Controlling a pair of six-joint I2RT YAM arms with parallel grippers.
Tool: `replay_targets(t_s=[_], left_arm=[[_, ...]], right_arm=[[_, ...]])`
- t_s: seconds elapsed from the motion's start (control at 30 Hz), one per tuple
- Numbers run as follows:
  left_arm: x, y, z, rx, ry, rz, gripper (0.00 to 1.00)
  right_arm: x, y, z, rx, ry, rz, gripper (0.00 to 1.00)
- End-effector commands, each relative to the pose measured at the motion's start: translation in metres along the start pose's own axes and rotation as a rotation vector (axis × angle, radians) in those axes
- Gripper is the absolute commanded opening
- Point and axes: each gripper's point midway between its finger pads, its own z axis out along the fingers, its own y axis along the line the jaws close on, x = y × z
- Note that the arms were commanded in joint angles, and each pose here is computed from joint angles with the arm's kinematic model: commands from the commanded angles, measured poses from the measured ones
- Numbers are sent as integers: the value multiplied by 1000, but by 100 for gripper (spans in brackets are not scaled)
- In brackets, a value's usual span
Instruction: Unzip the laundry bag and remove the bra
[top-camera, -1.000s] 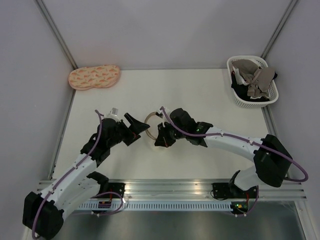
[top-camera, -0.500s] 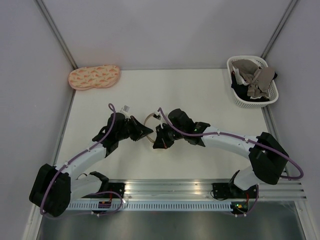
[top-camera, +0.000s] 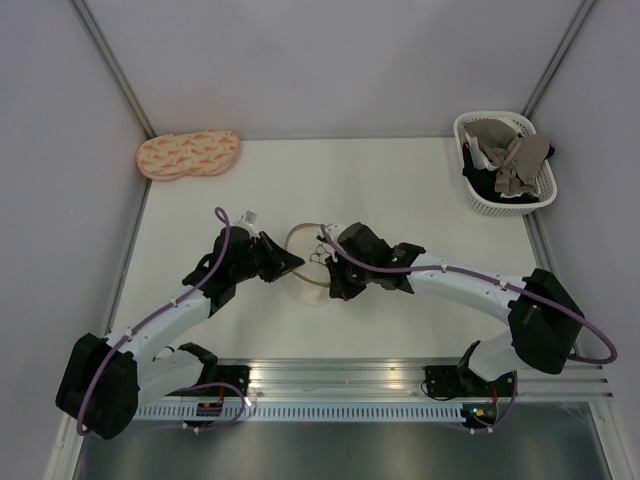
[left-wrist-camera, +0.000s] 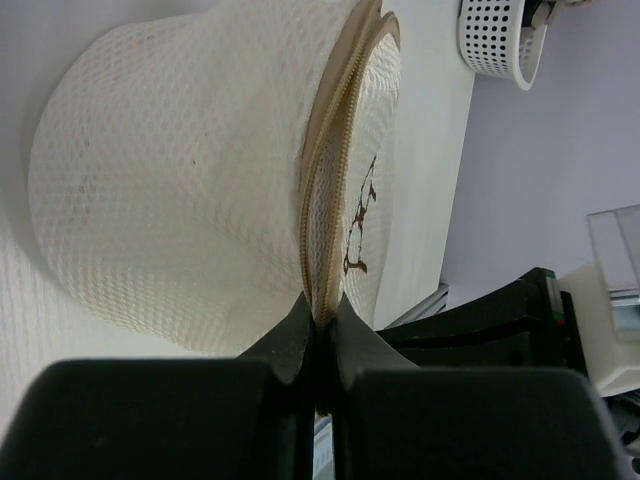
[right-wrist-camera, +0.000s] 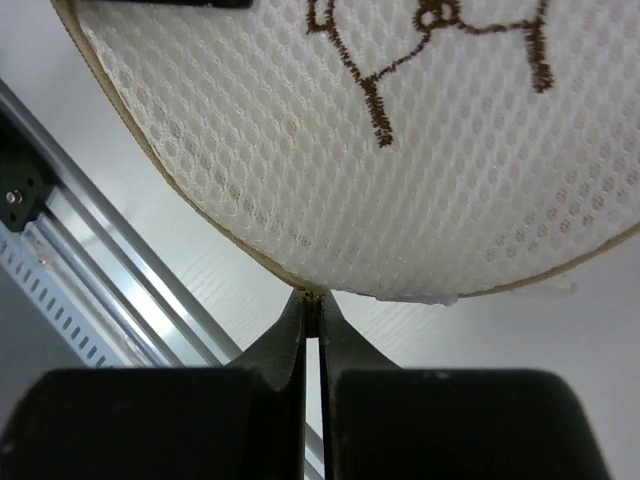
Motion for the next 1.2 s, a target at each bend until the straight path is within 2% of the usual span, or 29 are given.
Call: replay_targets(t_s=[0.0, 0.03, 0.1, 0.13, 0.2, 0.23, 0.43, 0.6, 0.73, 0.87, 0.9, 0.93, 1.17], left_arm=[[-10, -18, -1, 53, -25, 51, 4], [-9, -19, -1, 59, -16, 50, 26], [-8, -22, -4, 70, -17, 53, 60], [-8, -20, -6, 59, -21, 49, 81], [-11, -25, -15, 73, -49, 55, 96], [-13, -22, -18, 59, -66, 52, 99], [-25, -20, -53, 27, -200, 70, 100], [-31, -9, -68, -19, -269, 97, 100], [-39, -12, -55, -43, -262, 130, 100], [-57, -27, -35, -61, -254, 238, 100], [-58, -19, -21, -100, -224, 251, 99], [-65, -32, -19, -84, -230, 274, 99], [-73, -40, 5, -100, -211, 414, 98]], right_arm=[[-4, -30, -25, 196, -22, -9, 0], [-6, -30, -27, 200, -30, -11, 0], [-11, -34, -31, 227, -51, -12, 1], [-12, -36, -31, 237, -55, -12, 1], [-13, -42, -33, 275, -55, -17, 0], [-13, -45, -34, 295, -53, -17, 0], [-6, -91, -44, 566, -16, -19, 0], [4, -114, -51, 699, 17, -27, 1], [10, -117, -49, 706, 37, -32, 1], [10, -113, -50, 681, 28, -31, 0], [10, -111, -49, 665, 28, -31, 0], [9, -110, -49, 661, 24, -30, 1], [7, -105, -49, 628, 13, -36, 0]])
